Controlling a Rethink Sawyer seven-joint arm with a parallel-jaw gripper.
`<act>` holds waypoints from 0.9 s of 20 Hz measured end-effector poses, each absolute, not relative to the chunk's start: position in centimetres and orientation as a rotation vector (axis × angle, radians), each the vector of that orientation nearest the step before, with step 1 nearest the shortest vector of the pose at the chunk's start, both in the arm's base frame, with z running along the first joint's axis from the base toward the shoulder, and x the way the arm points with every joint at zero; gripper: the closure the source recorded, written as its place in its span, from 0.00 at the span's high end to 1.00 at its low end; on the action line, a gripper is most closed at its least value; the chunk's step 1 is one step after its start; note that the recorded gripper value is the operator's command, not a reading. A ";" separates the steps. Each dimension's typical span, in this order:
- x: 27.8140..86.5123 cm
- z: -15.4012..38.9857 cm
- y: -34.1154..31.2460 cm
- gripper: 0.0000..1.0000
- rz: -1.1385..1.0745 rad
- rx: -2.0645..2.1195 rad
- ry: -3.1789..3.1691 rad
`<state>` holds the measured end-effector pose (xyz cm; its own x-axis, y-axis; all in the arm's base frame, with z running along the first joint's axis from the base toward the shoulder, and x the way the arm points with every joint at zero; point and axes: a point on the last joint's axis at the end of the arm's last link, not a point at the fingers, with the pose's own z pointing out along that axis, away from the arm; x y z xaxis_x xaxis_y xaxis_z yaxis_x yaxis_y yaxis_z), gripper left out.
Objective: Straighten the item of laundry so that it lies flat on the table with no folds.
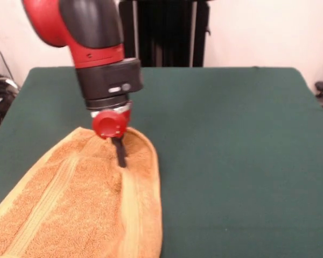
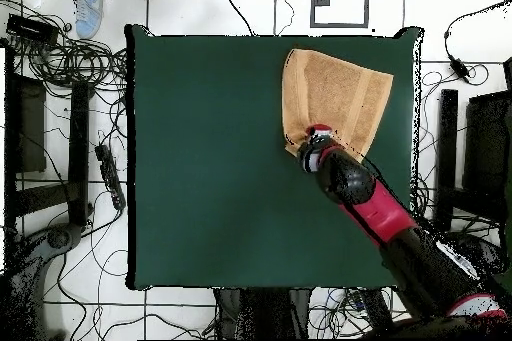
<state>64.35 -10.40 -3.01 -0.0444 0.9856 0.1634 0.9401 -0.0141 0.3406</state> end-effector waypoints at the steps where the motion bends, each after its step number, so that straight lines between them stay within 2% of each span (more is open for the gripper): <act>1: 64.2 -3.2 -10.9 0.00 0.550 2.079 2.117; 12: 62.8 -3.5 -17.4 0.00 0.545 2.028 2.282; 18: 61.0 -3.2 -24.3 0.00 0.506 2.056 2.337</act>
<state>61.04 -24.26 -3.21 -0.1496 0.9644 0.2181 0.9683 0.0983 0.2296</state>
